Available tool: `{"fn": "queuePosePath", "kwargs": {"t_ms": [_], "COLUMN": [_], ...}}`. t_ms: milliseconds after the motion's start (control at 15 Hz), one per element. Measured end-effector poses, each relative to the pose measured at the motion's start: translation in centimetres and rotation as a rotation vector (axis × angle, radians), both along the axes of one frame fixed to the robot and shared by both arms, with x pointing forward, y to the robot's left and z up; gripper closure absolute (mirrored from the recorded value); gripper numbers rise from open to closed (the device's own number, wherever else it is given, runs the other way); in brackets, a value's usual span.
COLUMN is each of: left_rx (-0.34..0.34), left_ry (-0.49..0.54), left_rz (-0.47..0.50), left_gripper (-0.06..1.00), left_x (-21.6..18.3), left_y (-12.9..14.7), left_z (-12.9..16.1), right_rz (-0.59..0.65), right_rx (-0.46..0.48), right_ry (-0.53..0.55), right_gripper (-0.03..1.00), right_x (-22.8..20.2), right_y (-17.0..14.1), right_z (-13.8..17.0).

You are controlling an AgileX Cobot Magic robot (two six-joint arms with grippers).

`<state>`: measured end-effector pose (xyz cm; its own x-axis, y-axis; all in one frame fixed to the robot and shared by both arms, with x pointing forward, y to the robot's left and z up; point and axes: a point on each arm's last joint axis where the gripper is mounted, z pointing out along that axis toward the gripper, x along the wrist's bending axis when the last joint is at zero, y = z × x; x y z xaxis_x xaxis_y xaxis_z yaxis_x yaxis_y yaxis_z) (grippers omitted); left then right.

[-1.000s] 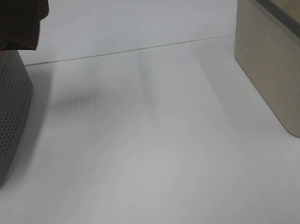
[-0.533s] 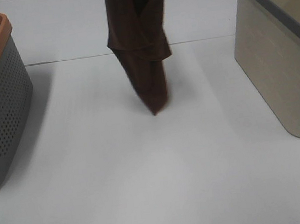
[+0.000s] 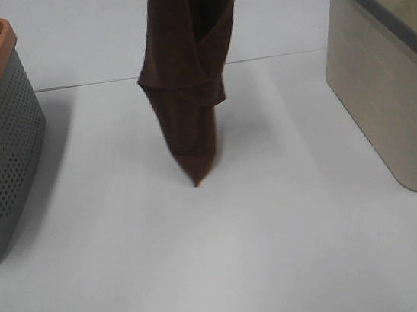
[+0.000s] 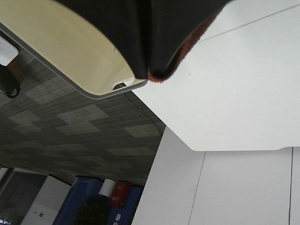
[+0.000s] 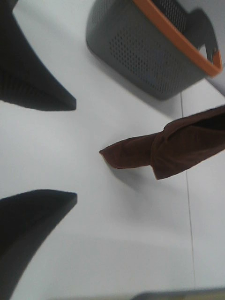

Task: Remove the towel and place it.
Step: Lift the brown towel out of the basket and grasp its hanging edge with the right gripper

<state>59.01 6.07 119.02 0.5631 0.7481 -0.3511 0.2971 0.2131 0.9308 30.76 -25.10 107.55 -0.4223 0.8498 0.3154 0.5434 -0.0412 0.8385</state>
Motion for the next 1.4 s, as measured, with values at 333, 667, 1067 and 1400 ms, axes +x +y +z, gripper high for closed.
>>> {"fn": "queuePosePath", "kwargs": {"t_ms": [333,667,1067,1400], "left_rx": [0.058,0.069,0.079,0.087], "left_ry": [-0.003,-0.009,0.005,0.018], "left_rz": [-0.071,-0.075,-0.087,-0.098], "left_gripper": [0.94,0.94,0.94,0.94], "left_x": [-1.4,-1.4,-1.5,-1.6], "left_y": [-1.8,-1.9,-2.0,-2.0], "left_z": [-0.3,-0.3,-0.5,-0.6], "right_rz": [0.196,0.141,0.133,0.229], "right_rx": [-0.045,-0.061,0.013,-0.05], "right_ry": [-0.05,0.05,0.076,0.016], "right_gripper": [0.46,0.33,0.32,0.32], "right_x": [6.8,14.9,19.6,20.3], "right_y": [2.5,4.4,5.8,9.5], "right_z": [0.7,-0.2,0.9,0.4]}}
